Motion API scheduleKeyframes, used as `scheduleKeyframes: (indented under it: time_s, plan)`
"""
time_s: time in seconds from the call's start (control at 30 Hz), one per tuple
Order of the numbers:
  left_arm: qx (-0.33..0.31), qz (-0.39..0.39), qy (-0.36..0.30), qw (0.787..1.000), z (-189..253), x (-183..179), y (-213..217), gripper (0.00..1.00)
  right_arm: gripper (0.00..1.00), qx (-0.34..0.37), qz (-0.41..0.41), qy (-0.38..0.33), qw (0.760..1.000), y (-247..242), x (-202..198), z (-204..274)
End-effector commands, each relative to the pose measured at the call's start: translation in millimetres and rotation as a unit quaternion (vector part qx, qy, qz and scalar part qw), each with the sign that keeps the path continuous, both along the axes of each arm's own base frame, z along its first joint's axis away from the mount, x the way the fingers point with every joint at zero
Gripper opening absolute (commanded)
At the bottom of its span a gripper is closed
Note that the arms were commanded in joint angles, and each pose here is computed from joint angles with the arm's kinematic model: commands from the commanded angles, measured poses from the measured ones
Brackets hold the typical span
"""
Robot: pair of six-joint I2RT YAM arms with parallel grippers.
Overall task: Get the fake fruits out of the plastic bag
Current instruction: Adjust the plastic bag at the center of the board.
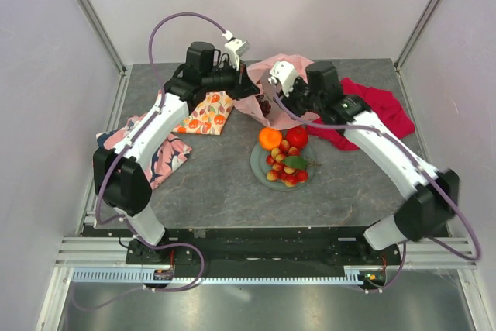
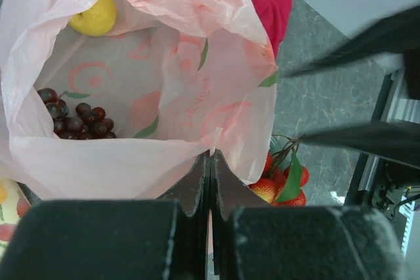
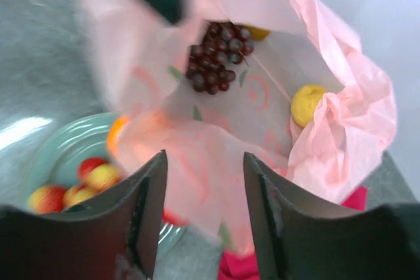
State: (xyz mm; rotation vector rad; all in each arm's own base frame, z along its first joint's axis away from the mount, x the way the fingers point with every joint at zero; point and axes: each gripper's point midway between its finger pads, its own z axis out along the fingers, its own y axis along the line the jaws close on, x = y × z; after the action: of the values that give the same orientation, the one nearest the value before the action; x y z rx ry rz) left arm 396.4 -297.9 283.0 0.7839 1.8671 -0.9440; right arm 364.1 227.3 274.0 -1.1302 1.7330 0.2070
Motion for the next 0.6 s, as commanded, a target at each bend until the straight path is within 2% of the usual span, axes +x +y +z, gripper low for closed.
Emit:
scheduleKeyframes:
  time_s: [0.0, 0.07, 0.1, 0.17, 0.2, 0.27, 0.3, 0.33, 0.4, 0.43, 0.47, 0.57]
  plan:
    - [-0.034, -0.024, -0.015, 0.999, 34, -23, -2, 0.02, 0.51, 0.020, -0.075, 0.036, 0.996, 2, 77, -46]
    - [-0.028, -0.025, -0.010, 0.999, 29, -25, -1, 0.02, 0.45, 0.029, -0.094, 0.031, 0.995, 3, 103, -48]
    - [-0.026, -0.026, -0.011, 0.999, 28, -26, 0, 0.02, 0.44, 0.014, -0.115, 0.047, 0.992, -3, 121, -74]
    - [-0.020, -0.031, -0.011, 0.999, 25, -29, 1, 0.02, 0.43, 0.019, -0.133, 0.030, 0.990, -5, 147, -73]
    - [-0.018, -0.034, -0.012, 0.999, 24, -30, 1, 0.02, 0.43, 0.007, -0.153, 0.040, 0.987, -11, 162, -96]
    - [-0.012, -0.042, -0.013, 0.999, 20, -30, 1, 0.02, 0.47, 0.012, -0.200, 0.013, 0.980, -22, 190, -88]
    - [-0.010, -0.046, -0.015, 0.999, 18, -31, 1, 0.02, 0.50, 0.006, -0.213, 0.021, 0.977, -29, 201, -105]
    - [-0.007, -0.053, -0.015, 0.998, 15, -31, 0, 0.02, 0.56, 0.010, -0.230, 0.002, 0.973, -35, 215, -95]
    - [0.004, -0.063, -0.016, 0.998, 9, -33, 1, 0.02, 0.69, -0.003, -0.252, 0.009, 0.968, -43, 232, -120]
    - [0.007, -0.075, -0.018, 0.997, 5, -36, 1, 0.02, 0.73, -0.004, -0.271, -0.006, 0.963, -48, 243, -112]
    - [0.009, -0.082, -0.018, 0.996, 3, -38, 1, 0.02, 0.75, -0.018, -0.276, 0.002, 0.961, -54, 251, -133]
    - [0.020, -0.091, -0.007, 0.996, -5, -47, 4, 0.02, 0.76, -0.058, -0.301, 0.005, 0.952, -73, 258, -147]
